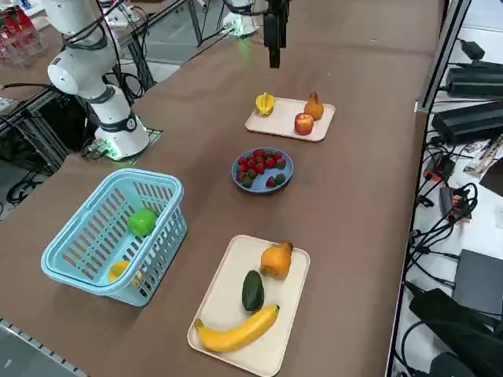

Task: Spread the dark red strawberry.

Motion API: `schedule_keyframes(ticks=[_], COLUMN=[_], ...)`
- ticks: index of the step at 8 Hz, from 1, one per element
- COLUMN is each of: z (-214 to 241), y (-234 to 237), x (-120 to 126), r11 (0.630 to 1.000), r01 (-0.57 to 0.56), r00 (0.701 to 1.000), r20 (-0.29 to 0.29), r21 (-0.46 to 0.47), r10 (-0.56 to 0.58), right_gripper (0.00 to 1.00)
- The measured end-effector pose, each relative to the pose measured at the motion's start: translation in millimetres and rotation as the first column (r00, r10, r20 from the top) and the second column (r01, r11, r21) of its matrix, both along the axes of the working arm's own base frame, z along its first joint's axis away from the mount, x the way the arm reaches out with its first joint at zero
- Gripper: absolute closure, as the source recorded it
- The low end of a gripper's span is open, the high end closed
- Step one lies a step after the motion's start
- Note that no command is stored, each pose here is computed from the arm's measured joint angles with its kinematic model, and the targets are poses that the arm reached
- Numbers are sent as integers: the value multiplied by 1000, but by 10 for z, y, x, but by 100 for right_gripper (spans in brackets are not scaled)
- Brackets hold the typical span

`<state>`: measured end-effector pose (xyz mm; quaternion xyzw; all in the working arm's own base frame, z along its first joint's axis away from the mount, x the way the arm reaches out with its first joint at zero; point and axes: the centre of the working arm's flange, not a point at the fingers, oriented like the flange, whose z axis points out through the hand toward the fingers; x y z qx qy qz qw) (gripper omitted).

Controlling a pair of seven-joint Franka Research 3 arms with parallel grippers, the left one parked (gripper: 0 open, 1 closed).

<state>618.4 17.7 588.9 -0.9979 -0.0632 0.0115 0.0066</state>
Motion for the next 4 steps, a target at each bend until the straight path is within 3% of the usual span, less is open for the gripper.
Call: schedule_keyframes(ticks=[4], z=[190], y=[-90], x=[-596], r11=[998], r01=[40], r00=[999], r20=[-32], r21=[-39], r10=[-41], right_gripper=[0])
